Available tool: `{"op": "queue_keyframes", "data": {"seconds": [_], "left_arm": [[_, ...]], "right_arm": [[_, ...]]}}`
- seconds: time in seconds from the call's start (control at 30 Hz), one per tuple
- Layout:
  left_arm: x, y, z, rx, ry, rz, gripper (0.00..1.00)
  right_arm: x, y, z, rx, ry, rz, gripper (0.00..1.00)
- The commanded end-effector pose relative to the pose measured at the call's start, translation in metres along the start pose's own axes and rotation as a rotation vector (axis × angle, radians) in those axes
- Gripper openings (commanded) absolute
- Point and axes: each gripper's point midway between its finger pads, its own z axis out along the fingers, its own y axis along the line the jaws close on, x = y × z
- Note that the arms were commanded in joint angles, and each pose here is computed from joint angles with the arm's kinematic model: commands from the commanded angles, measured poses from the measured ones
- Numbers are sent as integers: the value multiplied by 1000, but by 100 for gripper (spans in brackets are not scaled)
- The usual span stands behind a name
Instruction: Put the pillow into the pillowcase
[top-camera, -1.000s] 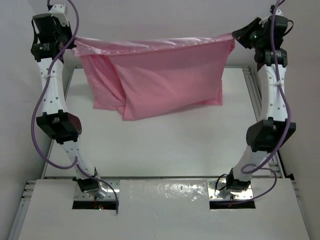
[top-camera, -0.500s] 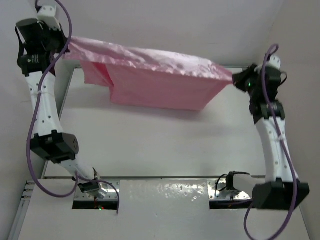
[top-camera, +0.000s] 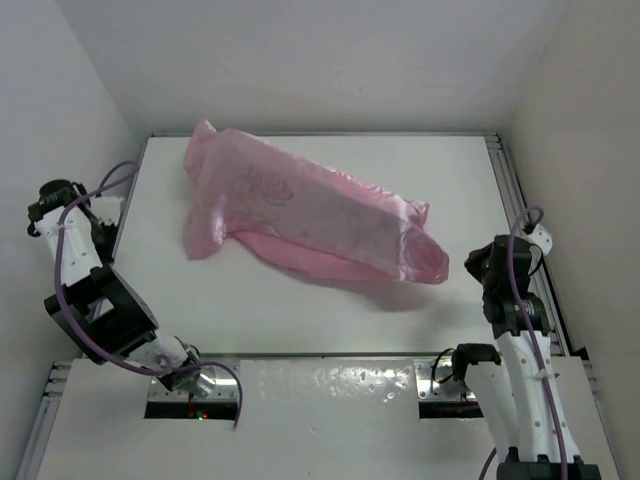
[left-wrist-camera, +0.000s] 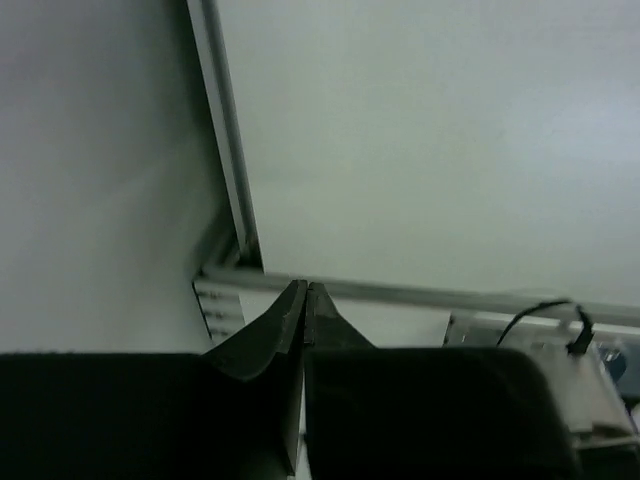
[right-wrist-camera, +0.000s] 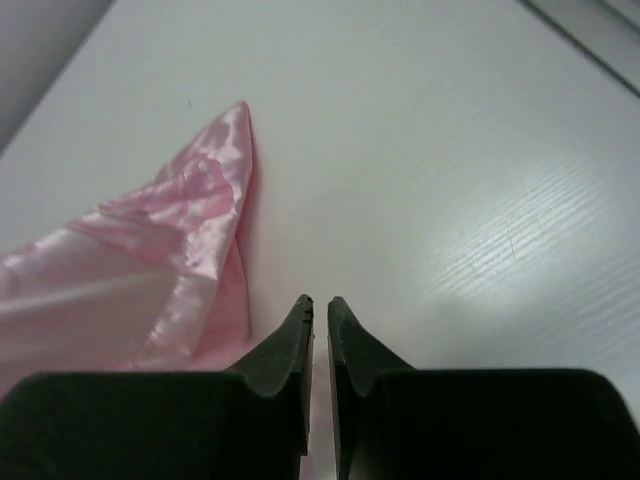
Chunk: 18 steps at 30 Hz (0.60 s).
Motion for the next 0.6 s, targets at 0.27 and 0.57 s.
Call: {"op": "queue_keyframes", "data": {"seconds": [0.27, 0.57], "left_arm": [[13, 34, -26, -84, 79, 87, 32], [-85, 15, -30, -101, -112, 199, 70]], "right_arm": [[-22, 85, -2, -356, 25, -79, 56], [57, 117, 33, -427, 322, -178, 71]]}}
